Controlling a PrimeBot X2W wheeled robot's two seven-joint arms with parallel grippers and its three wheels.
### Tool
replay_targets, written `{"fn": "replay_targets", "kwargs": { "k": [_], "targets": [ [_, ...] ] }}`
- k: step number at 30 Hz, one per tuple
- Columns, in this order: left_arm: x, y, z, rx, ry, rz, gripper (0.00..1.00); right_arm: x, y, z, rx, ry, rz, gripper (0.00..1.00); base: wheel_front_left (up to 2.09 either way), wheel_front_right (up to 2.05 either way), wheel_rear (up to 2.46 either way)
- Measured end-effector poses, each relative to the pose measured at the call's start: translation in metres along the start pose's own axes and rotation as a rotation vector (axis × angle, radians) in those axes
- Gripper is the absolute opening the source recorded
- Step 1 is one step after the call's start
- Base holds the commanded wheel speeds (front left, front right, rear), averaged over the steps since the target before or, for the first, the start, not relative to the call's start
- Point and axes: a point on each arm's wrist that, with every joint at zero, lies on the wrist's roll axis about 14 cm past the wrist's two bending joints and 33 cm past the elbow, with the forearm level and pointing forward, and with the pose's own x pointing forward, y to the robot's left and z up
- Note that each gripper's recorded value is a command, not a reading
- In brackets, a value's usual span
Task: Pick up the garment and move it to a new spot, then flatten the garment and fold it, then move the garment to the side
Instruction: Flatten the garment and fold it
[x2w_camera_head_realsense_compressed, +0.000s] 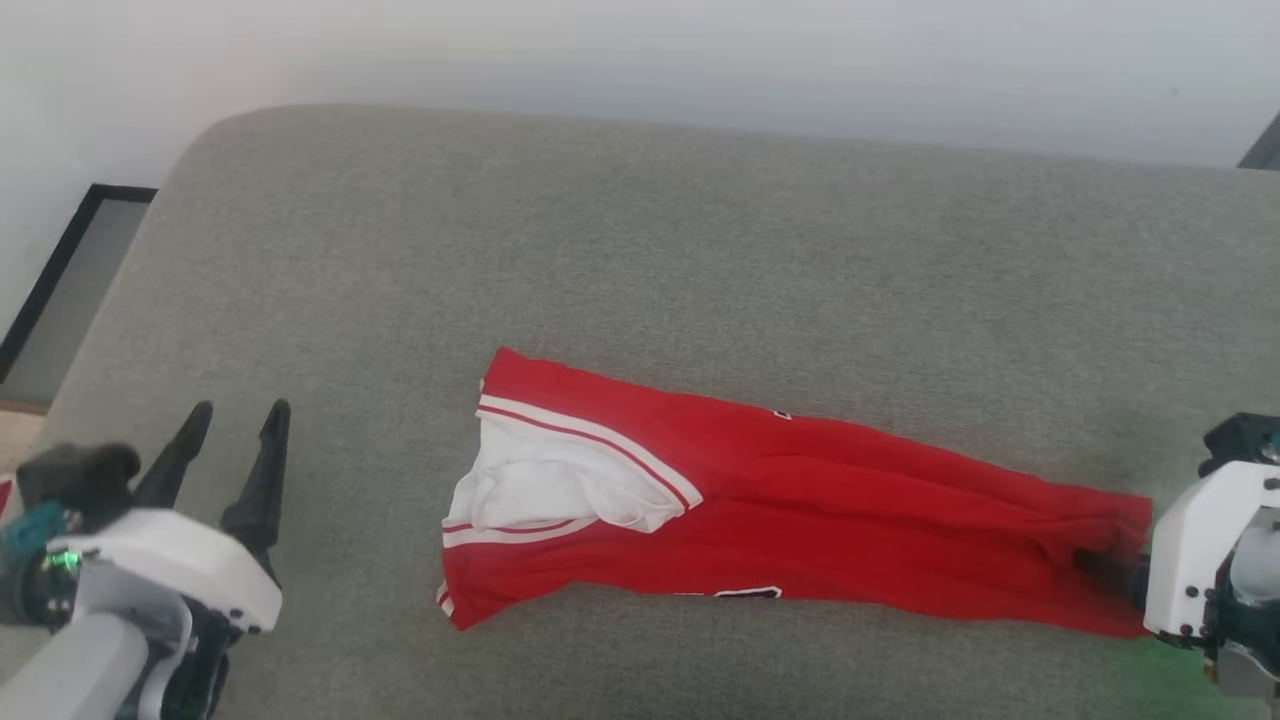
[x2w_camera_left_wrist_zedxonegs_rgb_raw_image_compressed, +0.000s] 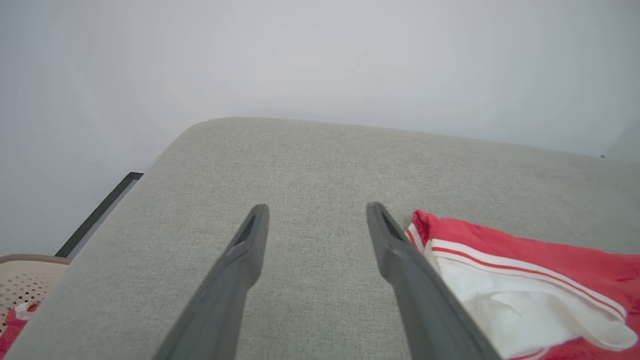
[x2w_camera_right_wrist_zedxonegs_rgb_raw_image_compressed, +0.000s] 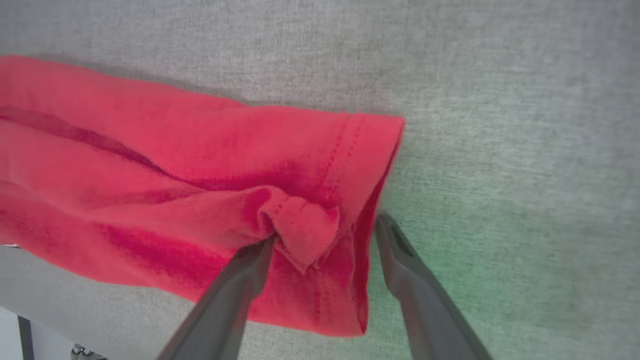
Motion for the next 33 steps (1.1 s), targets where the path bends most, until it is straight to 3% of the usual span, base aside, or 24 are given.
{"fn": "replay_targets", "kwargs": {
  "k": [6,7,8,13,20,25,33],
  "targets": [
    [-0.016,0.022,-0.001,-0.008,-0.066,0.07,1.0,0.016,0.015,0.001,-0.022,0.05,0.041,1.0,0.0,0.0,0.0],
    [-0.019,0.024,-0.003,-0.01,-0.073,0.078,1.0,0.018,0.018,0.002,-0.027,0.056,0.05,0.45,0.0,0.0,0.0],
    [-0.022,0.026,-0.005,-0.013,-0.075,0.081,1.0,0.019,0.02,0.002,-0.036,0.064,0.055,0.0,0.0,0.0,0.0],
    [-0.031,0.035,-0.007,-0.011,-0.108,0.112,1.0,0.025,0.029,0.003,-0.025,0.075,0.096,0.0,0.0,0.0,0.0],
    [-0.036,0.039,-0.014,-0.025,-0.126,0.135,1.0,0.02,0.015,0.023,0.046,-0.001,0.095,0.0,0.0,0.0,0.0],
    [-0.031,0.033,-0.02,-0.027,-0.122,0.13,1.0,0.006,-0.024,0.039,0.108,-0.074,0.017,0.0,0.0,0.0,0.0],
    [-0.017,0.018,-0.029,-0.016,-0.099,0.095,1.0,-0.032,-0.116,0.065,0.171,-0.187,-0.224,0.0,0.0,0.0,0.0]
  ]
}}
